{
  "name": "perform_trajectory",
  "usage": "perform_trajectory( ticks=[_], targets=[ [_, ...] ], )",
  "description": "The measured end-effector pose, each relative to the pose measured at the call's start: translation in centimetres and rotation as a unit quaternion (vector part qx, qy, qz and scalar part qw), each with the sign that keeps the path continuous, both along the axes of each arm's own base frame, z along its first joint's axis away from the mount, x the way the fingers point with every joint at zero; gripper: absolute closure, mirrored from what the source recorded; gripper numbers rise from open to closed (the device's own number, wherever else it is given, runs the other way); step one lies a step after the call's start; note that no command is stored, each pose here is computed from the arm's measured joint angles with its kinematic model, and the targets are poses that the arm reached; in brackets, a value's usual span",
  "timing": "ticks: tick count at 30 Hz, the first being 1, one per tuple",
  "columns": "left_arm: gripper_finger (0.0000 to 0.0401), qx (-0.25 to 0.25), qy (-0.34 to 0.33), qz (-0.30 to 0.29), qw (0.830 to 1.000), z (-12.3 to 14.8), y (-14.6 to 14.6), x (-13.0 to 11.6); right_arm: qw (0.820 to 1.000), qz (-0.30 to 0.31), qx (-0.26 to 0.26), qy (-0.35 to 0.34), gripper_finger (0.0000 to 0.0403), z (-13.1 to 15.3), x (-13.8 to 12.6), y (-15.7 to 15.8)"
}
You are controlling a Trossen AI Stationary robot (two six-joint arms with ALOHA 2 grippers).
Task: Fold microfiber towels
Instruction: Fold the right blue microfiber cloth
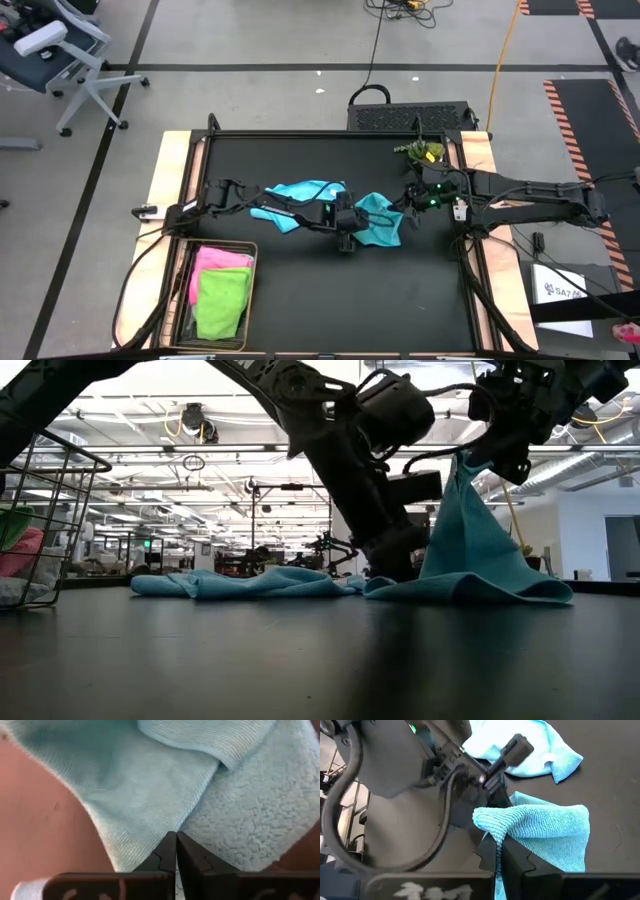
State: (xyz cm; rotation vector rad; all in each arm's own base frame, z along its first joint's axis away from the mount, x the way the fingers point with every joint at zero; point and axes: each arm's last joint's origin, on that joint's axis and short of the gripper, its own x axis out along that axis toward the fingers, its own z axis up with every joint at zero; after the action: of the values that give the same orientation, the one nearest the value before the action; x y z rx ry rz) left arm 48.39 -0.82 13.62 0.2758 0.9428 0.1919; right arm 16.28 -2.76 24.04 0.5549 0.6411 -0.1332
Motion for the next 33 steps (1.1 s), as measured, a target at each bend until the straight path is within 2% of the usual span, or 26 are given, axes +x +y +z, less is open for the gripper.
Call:
perform_trajectory(
  ticks=[4, 8, 14, 18, 20, 22, 26, 28, 31, 33],
  targets=[
    [0.0398, -0.013, -0.004, 0.03, 0.999, 2.3, 0.2, -0.8, 1.0, -0.001, 0.0, 0.004, 0.0402, -0.1, 0.0, 0.0],
    [0.0399, 0.009, -0.012, 0.071, 0.997, 6.4, 0.7, -2.4, 1.0, -0.001, 0.002, 0.013, 0.0402, -0.2, -0.2, 0.0],
    [0.04, 0.045, -0.079, 0.112, 0.99, 14.0, 2.4, -5.3, 1.0, 0.001, 0.004, 0.016, 0.0402, -0.2, -0.2, 0.0],
    [0.04, 0.043, -0.123, 0.131, 0.983, 17.8, 3.5, -7.3, 0.998, 0.048, 0.046, 0.024, 0.0402, -0.4, -0.4, 0.4],
    [0.04, 0.04, -0.144, 0.142, 0.979, 19.5, 4.1, -8.4, 0.998, 0.027, 0.034, 0.047, 0.0402, -0.7, -0.6, 0.4],
    [0.04, 0.039, -0.151, 0.148, 0.976, 20.4, 4.5, -9.0, 0.997, -0.013, 0.009, 0.07, 0.0402, -1.0, -0.9, 0.1],
    [0.04, 0.04, -0.143, 0.156, 0.976, 21.2, 5.1, -10.1, 0.998, 0.003, 0.023, 0.057, 0.0402, -0.8, -0.8, 0.1],
    [0.04, 0.036, -0.134, 0.161, 0.977, 21.3, 5.2, -10.5, 0.998, -0.015, 0.014, 0.051, 0.0402, -0.2, -0.8, 0.0],
    [0.04, 0.032, -0.129, 0.168, 0.977, 21.2, 5.3, -10.7, 0.996, -0.072, -0.034, 0.038, 0.0402, 1.7, -0.8, -0.4],
    [0.04, 0.031, -0.127, 0.169, 0.977, 21.1, 5.3, -10.7, 0.992, -0.088, -0.082, 0.027, 0.0402, 3.4, -0.8, -0.6]
  ],
)
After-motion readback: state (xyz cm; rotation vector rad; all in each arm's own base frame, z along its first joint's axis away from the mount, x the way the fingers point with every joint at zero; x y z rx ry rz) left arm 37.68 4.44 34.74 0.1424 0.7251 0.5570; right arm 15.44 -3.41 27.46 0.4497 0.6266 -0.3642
